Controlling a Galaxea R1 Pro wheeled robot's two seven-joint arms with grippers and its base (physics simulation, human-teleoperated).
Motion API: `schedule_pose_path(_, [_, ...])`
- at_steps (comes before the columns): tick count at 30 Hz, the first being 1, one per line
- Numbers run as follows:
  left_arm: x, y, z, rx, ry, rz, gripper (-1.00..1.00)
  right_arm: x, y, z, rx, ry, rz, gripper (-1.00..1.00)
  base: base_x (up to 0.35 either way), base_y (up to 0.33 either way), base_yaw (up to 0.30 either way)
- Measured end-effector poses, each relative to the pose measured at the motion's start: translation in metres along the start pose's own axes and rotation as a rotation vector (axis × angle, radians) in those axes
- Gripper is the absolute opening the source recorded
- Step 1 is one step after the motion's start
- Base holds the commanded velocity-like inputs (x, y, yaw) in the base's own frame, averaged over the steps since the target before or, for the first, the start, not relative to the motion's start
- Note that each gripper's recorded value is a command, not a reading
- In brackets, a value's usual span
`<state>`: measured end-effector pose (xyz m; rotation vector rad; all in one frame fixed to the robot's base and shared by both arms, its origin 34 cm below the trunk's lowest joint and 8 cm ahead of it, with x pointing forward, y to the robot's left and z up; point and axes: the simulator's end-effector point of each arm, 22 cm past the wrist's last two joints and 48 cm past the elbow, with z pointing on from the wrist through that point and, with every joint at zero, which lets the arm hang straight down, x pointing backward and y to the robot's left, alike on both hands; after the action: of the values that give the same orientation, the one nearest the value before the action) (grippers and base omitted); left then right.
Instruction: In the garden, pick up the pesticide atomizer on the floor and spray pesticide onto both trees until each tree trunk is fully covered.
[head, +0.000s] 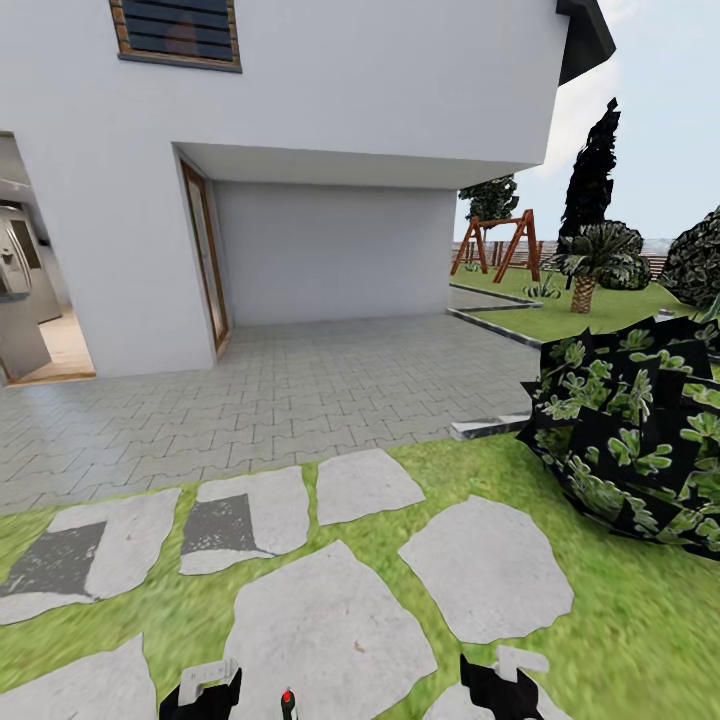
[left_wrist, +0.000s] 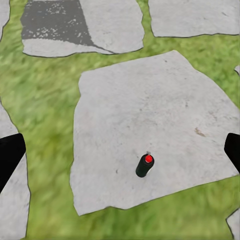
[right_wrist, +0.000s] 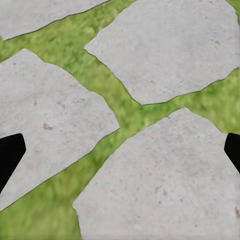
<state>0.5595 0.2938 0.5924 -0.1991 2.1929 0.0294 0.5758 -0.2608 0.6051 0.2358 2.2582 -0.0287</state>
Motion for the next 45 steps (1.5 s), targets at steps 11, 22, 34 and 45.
schedule_pose_path(11, [0.001,0.000,0.000,0.001,0.001,0.002,1.00,0.001,0.003,0.000,-0.005,0.001,-0.002,1.00,0.000,0.000,0.000])
schedule_pose_path(22, [0.000,-0.001,0.000,0.003,0.001,0.003,1.00,0.003,0.005,0.000,-0.009,0.006,-0.015,1.00,0.000,0.000,0.000])
schedule_pose_path(34, [-0.005,-0.007,0.005,0.031,-0.016,-0.001,1.00,0.008,0.056,-0.003,-0.058,-0.003,-0.121,1.00,0.000,0.000,0.000])
schedule_pose_path(45, [-0.074,-0.030,0.023,0.101,-0.088,-0.006,1.00,-0.031,0.100,0.000,-0.032,-0.109,-0.205,1.00,0.000,0.000,0.000])
